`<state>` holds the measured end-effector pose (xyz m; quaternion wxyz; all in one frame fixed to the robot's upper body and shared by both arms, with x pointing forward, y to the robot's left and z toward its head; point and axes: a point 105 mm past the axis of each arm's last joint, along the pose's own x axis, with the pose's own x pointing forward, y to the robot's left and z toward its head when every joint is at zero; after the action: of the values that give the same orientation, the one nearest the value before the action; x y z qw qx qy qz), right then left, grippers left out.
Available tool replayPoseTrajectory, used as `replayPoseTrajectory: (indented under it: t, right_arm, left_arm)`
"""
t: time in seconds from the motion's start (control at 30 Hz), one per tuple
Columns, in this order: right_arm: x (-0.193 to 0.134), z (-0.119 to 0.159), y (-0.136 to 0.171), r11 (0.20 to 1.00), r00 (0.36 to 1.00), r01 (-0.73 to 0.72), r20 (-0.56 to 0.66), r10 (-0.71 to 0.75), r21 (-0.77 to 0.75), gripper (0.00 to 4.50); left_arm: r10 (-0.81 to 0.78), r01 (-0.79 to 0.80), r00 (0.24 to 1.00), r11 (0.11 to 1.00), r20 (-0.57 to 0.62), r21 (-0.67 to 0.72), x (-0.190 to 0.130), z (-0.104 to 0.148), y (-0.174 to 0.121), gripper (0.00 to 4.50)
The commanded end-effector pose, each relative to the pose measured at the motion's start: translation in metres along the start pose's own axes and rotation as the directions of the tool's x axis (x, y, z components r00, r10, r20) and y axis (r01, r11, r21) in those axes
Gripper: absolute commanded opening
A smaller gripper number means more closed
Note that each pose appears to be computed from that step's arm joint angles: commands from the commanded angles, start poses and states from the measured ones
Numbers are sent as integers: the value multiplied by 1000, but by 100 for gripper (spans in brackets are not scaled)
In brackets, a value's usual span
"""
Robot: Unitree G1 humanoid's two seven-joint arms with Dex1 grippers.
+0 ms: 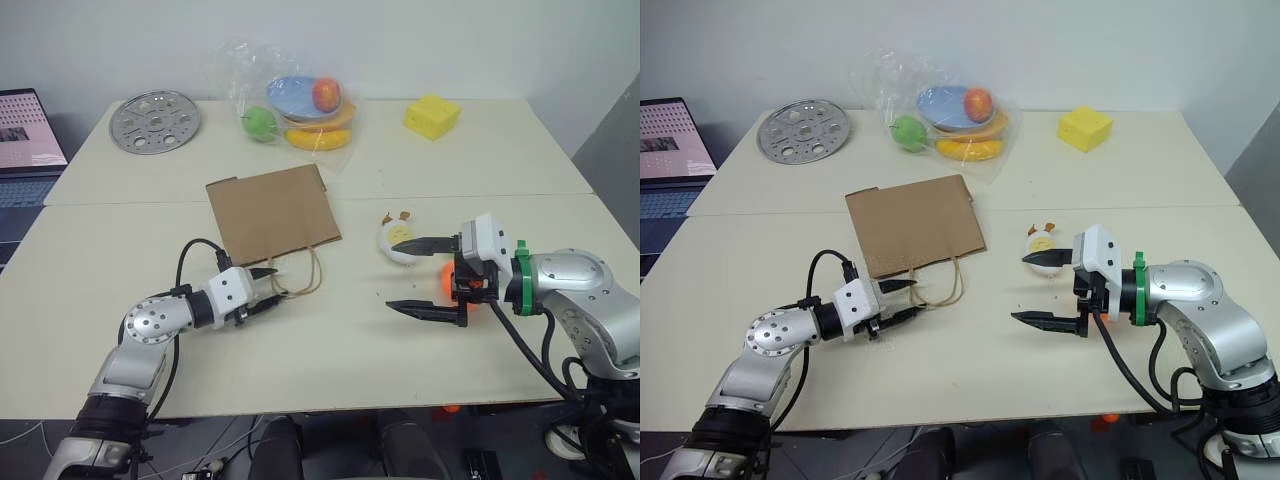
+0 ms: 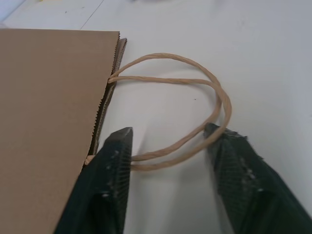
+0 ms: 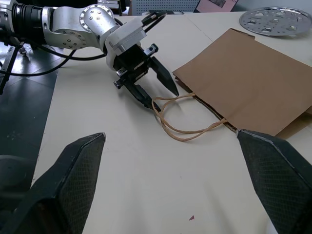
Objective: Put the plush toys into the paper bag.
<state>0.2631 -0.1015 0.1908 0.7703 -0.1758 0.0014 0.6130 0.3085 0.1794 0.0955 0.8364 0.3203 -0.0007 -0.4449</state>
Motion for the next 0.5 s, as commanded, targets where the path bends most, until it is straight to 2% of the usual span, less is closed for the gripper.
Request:
replayPoseTrajectory:
  t: [0.03, 0.13, 0.5]
  right_arm:
    - [0, 8, 3, 999, 1000, -8, 27, 9, -35, 450]
    - [0, 8, 3, 999, 1000, -9, 24, 10, -31, 450]
    - [2, 8, 3, 1000, 1000, -6, 29, 7, -25, 450]
  left_arm:
    - [-7, 7, 999, 1000, 40, 3, -3, 11, 6, 98]
    - [-37, 40, 998, 998, 55, -39, -5, 14, 3, 6]
    - [-105, 142, 985, 948, 139, -286, -11, 38, 4, 2]
